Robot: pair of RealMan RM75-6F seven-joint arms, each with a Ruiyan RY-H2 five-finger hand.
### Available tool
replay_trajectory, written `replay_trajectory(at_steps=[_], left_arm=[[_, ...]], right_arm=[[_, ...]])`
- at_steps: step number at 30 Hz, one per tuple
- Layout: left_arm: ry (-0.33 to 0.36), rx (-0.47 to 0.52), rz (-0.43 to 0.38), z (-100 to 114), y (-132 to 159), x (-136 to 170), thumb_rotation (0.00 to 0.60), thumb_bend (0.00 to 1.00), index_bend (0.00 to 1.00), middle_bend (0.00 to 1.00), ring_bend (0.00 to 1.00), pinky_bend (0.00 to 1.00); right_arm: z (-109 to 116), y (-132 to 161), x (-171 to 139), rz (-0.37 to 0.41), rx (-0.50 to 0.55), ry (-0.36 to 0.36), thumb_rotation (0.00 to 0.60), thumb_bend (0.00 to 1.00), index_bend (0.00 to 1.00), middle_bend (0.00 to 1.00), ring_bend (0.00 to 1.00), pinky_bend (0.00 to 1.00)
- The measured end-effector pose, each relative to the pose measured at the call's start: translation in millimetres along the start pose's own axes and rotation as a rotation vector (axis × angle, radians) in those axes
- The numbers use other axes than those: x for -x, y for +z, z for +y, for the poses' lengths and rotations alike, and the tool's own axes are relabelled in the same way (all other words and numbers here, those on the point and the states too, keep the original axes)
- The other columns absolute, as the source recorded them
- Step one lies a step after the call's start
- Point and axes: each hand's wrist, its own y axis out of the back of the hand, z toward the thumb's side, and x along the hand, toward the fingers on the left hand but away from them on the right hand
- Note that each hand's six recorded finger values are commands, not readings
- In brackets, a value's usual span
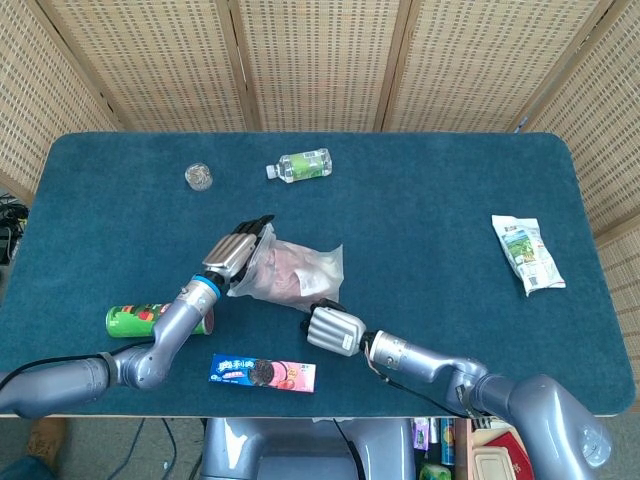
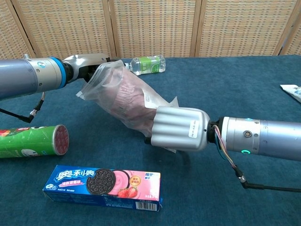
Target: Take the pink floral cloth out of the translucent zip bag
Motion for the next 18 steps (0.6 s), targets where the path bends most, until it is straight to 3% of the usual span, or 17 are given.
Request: replay_trajectory(at_steps=[14,18], left_arm=[[-0.009,0.033,0.01,6.0,-3.1,1.1,0.6,0.54,0.67,0.0,0.0,0.0],[-0.012,0.036,0.008,5.1,-2.6,1.7,0.6,0.54,0.67,0.0,0.0,0.0]], right_arm=[[-1.1,-4.6,1.0,-0.019,0.022,-0.003,0.6,0.38,0.55,0.73,0.67,0.9],[-0.3,-3.9,1.8,-0.02,0.025,-0.005,0.6,0.43,0.56,0.74,0.67,0.9]])
